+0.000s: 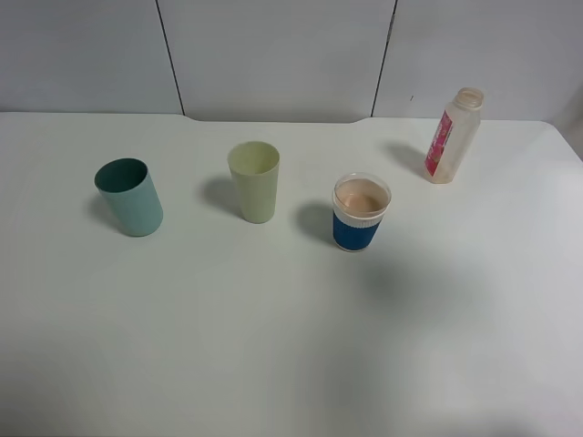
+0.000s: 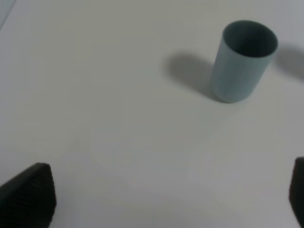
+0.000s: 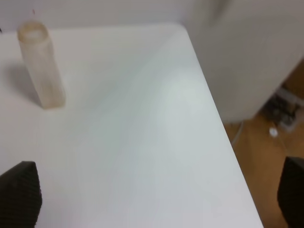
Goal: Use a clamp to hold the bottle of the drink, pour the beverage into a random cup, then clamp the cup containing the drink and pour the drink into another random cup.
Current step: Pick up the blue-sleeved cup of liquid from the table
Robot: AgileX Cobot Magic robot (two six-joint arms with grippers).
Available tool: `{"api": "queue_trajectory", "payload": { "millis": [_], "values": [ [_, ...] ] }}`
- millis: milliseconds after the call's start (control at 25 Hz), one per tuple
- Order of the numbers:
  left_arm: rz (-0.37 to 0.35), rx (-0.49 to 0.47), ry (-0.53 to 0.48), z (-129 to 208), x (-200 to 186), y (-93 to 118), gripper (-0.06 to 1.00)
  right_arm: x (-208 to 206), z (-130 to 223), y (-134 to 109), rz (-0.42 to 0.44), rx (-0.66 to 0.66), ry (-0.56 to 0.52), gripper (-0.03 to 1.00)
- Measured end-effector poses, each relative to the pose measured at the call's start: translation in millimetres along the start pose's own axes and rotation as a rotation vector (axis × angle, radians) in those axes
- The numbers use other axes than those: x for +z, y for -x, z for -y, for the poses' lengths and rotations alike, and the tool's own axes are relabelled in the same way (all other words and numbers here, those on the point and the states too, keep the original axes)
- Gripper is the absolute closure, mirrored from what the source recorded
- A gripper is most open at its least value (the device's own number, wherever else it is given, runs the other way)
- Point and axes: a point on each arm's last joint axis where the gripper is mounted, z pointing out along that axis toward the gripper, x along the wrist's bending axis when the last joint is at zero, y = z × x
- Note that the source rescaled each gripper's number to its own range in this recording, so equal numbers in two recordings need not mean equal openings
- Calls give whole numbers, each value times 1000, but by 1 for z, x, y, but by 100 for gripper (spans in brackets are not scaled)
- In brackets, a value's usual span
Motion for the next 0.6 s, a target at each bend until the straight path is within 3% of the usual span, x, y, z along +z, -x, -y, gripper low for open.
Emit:
{"api": "queue_trajectory", "payload": {
  "millis": [120,280,440,600],
  "values": [
    [0,0,0,0,0,0,-6,-21,20,6,23,36,-89,-3],
    [0,0,0,0,0,0,-6,-33,37,4,-21,54,-203,-3],
    [0,0,0,0,0,0,-6,-38,46,-4,-108,93,-222,-3],
    [0,0,0,0,0,0,-6,-36,57,-7,-137,98,-237,-3]
  ]
}}
